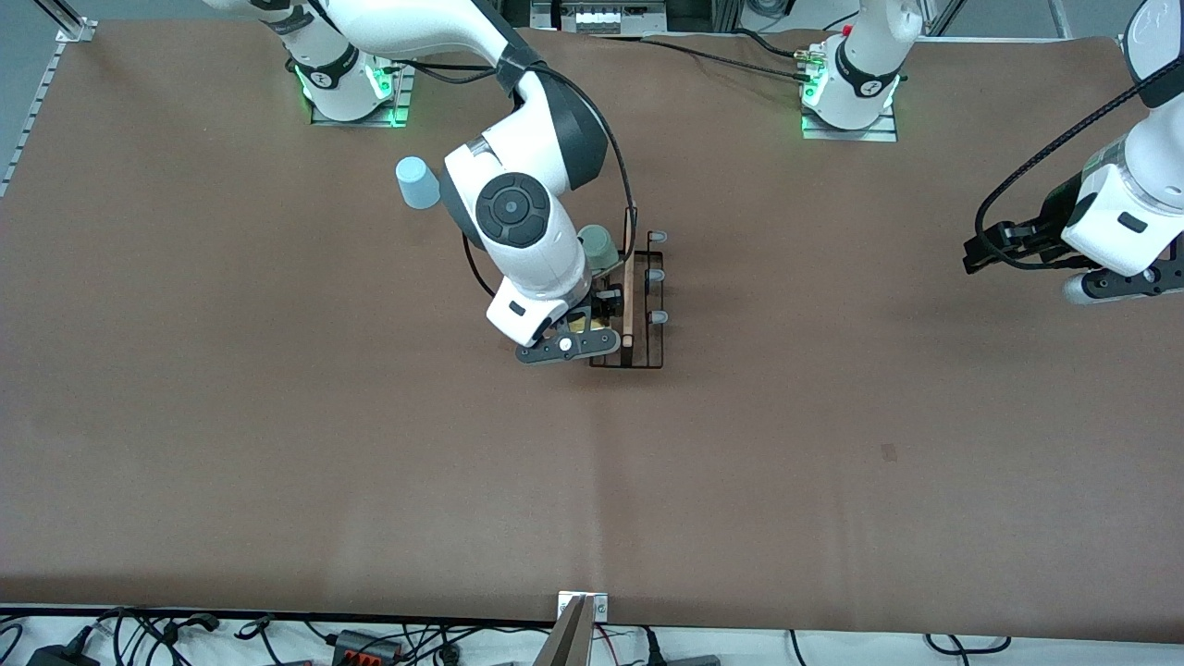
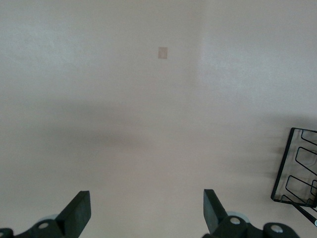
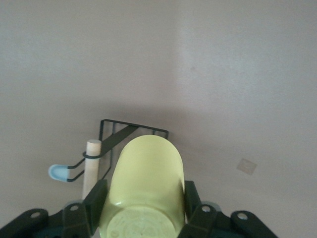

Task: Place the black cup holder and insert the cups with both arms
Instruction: 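Carry the yellow cup over the rack with the right gripper, then lower the yellow cup onto a rack peg and open the right gripper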

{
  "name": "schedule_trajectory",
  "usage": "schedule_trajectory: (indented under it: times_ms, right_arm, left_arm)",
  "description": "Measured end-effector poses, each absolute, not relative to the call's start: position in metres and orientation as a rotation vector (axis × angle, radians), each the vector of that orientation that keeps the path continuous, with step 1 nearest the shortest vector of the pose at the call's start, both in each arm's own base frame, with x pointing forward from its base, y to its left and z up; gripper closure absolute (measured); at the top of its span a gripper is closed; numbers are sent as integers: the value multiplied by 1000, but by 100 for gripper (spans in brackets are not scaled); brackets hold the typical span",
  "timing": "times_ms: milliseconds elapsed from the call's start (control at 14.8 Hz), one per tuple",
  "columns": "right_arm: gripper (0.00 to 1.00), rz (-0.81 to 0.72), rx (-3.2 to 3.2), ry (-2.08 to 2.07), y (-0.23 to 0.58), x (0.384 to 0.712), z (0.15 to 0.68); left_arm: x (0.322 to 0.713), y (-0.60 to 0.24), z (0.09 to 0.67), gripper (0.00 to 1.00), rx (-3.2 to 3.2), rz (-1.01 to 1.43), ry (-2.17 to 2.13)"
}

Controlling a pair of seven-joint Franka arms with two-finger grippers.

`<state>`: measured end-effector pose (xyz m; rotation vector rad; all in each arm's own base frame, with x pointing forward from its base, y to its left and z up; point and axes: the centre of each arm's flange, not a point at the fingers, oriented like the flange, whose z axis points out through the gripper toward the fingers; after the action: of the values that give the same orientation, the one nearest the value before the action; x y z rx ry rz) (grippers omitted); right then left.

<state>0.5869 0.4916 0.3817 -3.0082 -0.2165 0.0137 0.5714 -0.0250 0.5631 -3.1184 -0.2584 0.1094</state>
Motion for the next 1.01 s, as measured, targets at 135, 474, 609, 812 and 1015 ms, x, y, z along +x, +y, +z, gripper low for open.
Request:
schedule_trajectory:
  times_ms: [135, 474, 609, 812, 1015]
  right_arm:
    - [33, 24, -3028, -238, 495, 582, 377]
    - [33, 52, -3049, -286, 511, 567, 359]
    - [33, 57, -3055, -300, 516, 563, 353]
    - [33, 60, -3061, -298, 516, 564, 348]
    - [33, 61, -3064, -298, 516, 565, 342]
  left_arm:
    - [571, -25, 563, 0, -3118, 109, -258]
    - [571, -25, 563, 0, -3118, 109, -258]
    - [571, -25, 563, 0, -3118, 109, -258]
    - [571, -25, 563, 0, -3118, 109, -258]
    - [571, -25, 563, 0, -3118, 109, -258]
